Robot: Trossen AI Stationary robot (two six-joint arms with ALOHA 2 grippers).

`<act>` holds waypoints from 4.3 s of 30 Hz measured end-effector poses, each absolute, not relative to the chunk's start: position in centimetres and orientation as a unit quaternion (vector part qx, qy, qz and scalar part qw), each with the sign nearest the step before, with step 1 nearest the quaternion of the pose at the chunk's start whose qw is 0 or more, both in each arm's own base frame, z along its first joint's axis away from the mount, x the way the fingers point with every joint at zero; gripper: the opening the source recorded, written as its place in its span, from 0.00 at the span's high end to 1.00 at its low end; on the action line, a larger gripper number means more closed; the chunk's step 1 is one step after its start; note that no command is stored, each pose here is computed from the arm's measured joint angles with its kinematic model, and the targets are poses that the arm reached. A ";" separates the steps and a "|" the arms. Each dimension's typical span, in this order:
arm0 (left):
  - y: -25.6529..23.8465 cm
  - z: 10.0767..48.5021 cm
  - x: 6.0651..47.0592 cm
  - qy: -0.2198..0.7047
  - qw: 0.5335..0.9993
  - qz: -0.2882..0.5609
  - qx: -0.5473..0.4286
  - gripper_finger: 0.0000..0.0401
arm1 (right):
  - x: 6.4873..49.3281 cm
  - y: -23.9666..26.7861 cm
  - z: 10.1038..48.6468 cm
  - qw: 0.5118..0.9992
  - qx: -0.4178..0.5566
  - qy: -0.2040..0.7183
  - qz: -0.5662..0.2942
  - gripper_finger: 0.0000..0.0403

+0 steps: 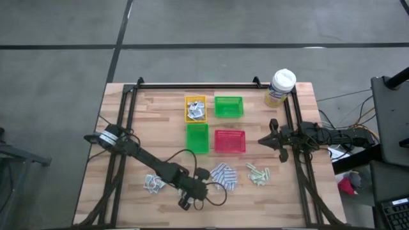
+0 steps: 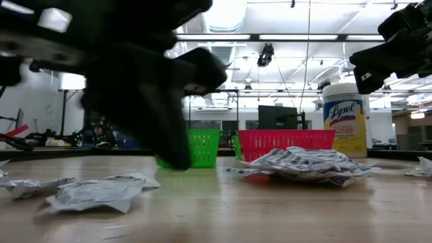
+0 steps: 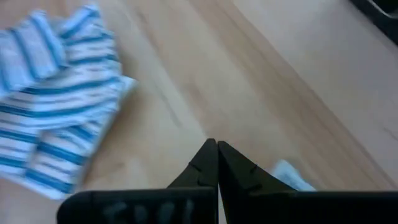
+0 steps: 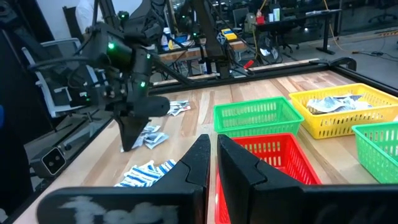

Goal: Pick & Place First Aid Supplies
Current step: Put the blue alcohol pad into the yellow bin

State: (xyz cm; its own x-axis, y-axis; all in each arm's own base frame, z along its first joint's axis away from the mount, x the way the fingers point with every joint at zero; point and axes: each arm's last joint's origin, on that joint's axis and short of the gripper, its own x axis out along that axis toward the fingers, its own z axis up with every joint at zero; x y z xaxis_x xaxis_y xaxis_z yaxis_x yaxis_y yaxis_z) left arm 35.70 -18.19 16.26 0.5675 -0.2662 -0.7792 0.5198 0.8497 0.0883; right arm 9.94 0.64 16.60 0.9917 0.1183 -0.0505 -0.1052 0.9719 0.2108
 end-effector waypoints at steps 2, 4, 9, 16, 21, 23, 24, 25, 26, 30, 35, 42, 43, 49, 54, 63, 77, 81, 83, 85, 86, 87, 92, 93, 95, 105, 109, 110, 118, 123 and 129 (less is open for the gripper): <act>-18.0 16.9 36.1 0.405 0.873 -0.222 0.154 0.99 | 9.9 0.6 16.6 0.992 0.104 0.031 0.056 0.93; -18.0 17.7 36.3 0.410 0.872 -0.218 0.154 0.99 | 9.9 0.6 16.6 0.992 0.104 0.031 0.056 0.93; -17.9 19.2 35.5 0.504 0.829 -0.213 0.118 0.99 | 9.9 0.6 16.6 0.992 0.104 0.031 0.056 0.93; -18.8 18.5 33.8 0.580 0.790 -0.197 0.016 0.99 | 9.9 0.6 16.6 0.992 0.104 0.031 0.056 0.93; -19.7 18.4 33.4 0.579 0.793 -0.187 -0.005 0.99 | 9.9 0.6 16.6 0.992 0.104 0.031 0.056 0.93; -20.0 18.4 33.5 0.563 0.806 -0.184 0.008 1.00 | 9.9 0.6 16.6 0.992 0.104 0.031 0.056 0.93; -20.1 18.3 33.6 0.554 0.812 -0.184 0.012 1.00 | 9.9 0.6 16.6 0.992 0.104 0.031 0.056 0.93; -20.1 18.1 33.6 0.547 0.817 -0.184 0.013 1.00 | 9.9 0.6 16.6 0.992 0.104 0.031 0.056 0.93; -20.1 18.0 33.6 0.543 0.819 -0.185 0.012 1.00 | 9.9 0.6 16.6 0.992 0.104 0.031 0.056 0.93; -20.0 17.2 33.4 0.541 0.820 -0.189 0.007 1.00 | 9.9 0.6 16.6 0.992 0.104 0.031 0.056 0.93; -20.0 16.6 33.4 0.527 0.828 -0.193 0.002 1.00 | 9.9 0.6 16.6 0.992 0.104 0.031 0.056 0.93; -19.9 15.9 33.7 0.494 0.846 -0.201 -0.003 1.00 | 9.9 0.6 16.6 0.992 0.104 0.031 0.056 0.93; -19.8 15.9 33.8 0.489 0.849 -0.200 0.002 1.00 | 9.9 0.6 16.6 0.992 0.104 0.031 0.056 0.93; -18.8 16.2 34.9 0.453 0.870 -0.192 0.024 1.00 | 9.9 0.6 16.6 0.992 0.104 0.031 0.056 0.93; -18.4 17.3 34.6 0.492 0.854 -0.168 0.006 1.00 | 9.9 0.6 16.6 0.992 0.104 0.031 0.056 0.93; -19.7 16.8 32.7 0.548 0.823 -0.150 -0.016 1.00 | 9.9 0.6 16.6 0.992 0.104 0.031 0.056 0.93; -19.9 15.3 33.4 0.524 0.837 -0.156 -0.018 1.00 | 9.9 0.6 16.6 0.992 0.104 0.031 0.056 0.93; -19.4 15.4 33.9 0.515 0.844 -0.148 -0.006 1.00 | 9.9 0.6 16.6 0.992 0.104 0.031 0.056 0.93; -19.1 15.5 34.2 0.506 0.851 -0.140 0.006 1.00 | 9.9 0.6 16.6 0.992 0.104 0.031 0.056 0.93; -18.9 15.8 34.6 0.493 0.860 -0.134 0.015 1.00 | 9.9 0.6 16.6 0.992 0.104 0.031 0.056 0.93; -18.8 15.8 34.8 0.485 0.864 -0.135 0.017 1.00 | 9.9 0.6 16.6 0.992 0.104 0.031 0.056 0.93; -18.7 16.0 35.0 0.479 0.867 -0.135 0.015 1.00 | 9.9 0.6 16.6 0.992 0.104 0.031 0.056 0.93; -18.4 17.1 34.8 0.480 0.867 -0.132 0.013 1.00 | 9.9 0.6 16.6 0.992 0.104 0.031 0.056 0.93; -18.4 17.5 34.7 0.483 0.865 -0.132 0.016 1.00 | 9.9 0.6 16.6 0.992 0.104 0.031 0.056 0.93; -18.4 18.2 34.6 0.484 0.864 -0.135 0.023 1.00 | 9.9 0.6 16.6 0.992 0.104 0.031 0.056 0.93; -18.1 19.5 34.7 0.484 0.863 -0.131 0.058 1.00 | 9.9 0.6 16.6 0.992 0.104 0.031 0.056 0.93; -18.0 19.6 34.5 0.490 0.860 -0.130 0.059 1.00 | 9.9 0.6 16.6 0.992 0.104 0.031 0.056 0.93; -17.9 19.6 34.4 0.495 0.857 -0.128 0.060 1.00 | 9.9 0.6 16.6 0.992 0.104 0.031 0.056 0.93; -17.7 20.4 34.1 0.510 0.848 -0.126 0.071 1.00 | 9.9 0.6 16.6 0.992 0.104 0.031 0.056 0.93; -17.6 20.3 34.2 0.509 0.847 -0.129 0.080 1.00 | 9.9 0.6 16.6 0.992 0.104 0.031 0.056 0.93; -17.1 20.3 34.5 0.502 0.850 -0.127 0.094 0.98 | 9.9 0.6 16.6 0.992 0.104 0.031 0.056 0.93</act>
State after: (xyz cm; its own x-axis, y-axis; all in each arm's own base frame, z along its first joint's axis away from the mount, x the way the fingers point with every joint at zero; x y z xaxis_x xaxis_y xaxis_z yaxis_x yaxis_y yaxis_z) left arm 34.52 -17.12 20.34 0.4629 -0.1227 -0.8779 0.3107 0.9500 0.0311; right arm 9.94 0.63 16.60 0.9917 0.1180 -0.0503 -0.1050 0.9719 0.2105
